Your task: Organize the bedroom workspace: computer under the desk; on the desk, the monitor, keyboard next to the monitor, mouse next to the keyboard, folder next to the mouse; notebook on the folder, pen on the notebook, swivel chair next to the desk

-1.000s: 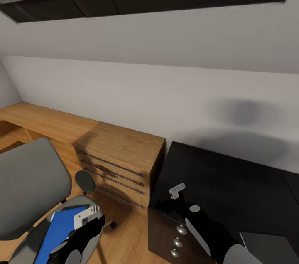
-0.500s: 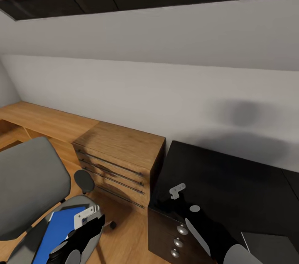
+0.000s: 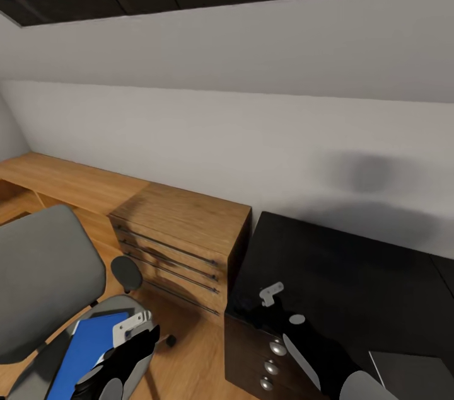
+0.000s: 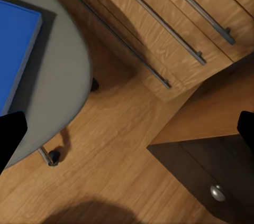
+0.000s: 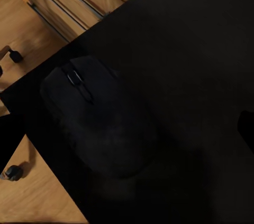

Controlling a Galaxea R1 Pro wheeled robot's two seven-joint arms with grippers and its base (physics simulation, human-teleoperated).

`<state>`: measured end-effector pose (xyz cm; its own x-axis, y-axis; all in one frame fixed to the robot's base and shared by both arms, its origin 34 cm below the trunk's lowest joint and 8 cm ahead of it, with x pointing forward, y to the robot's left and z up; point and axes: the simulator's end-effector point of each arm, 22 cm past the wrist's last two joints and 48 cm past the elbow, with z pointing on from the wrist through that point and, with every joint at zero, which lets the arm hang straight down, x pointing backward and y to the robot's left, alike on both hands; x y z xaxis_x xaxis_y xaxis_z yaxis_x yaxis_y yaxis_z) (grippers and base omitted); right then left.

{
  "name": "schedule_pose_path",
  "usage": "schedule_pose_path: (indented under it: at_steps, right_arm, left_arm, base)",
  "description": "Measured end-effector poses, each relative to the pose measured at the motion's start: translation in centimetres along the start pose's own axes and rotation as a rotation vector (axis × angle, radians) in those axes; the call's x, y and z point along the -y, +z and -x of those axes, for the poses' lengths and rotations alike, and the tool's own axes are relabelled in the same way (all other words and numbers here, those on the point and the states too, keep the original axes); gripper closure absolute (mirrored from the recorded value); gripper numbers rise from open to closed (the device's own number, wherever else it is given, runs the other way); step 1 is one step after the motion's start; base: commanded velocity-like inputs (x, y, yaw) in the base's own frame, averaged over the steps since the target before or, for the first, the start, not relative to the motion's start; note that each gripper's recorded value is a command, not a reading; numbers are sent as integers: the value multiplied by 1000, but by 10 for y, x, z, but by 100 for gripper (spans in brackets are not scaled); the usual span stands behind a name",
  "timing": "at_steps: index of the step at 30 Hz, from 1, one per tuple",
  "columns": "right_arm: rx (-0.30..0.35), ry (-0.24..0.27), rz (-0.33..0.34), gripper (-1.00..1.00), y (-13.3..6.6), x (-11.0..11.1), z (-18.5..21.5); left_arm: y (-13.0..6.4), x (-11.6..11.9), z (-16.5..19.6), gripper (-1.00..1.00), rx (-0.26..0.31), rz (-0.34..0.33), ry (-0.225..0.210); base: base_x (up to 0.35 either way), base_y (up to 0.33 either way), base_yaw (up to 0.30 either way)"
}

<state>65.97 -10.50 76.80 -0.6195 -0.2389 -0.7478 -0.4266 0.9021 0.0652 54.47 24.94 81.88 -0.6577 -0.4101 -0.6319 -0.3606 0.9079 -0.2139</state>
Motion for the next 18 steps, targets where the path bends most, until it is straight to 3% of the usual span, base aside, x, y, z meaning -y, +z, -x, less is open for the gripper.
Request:
schedule_pose_path:
  at_steps: [18]
  right_arm:
    - [-8,2,0,-100,17,2,-17]
  left_arm:
    - [18,-2,-12,-100,0,-2,-2]
  base:
    - [0,0,0]
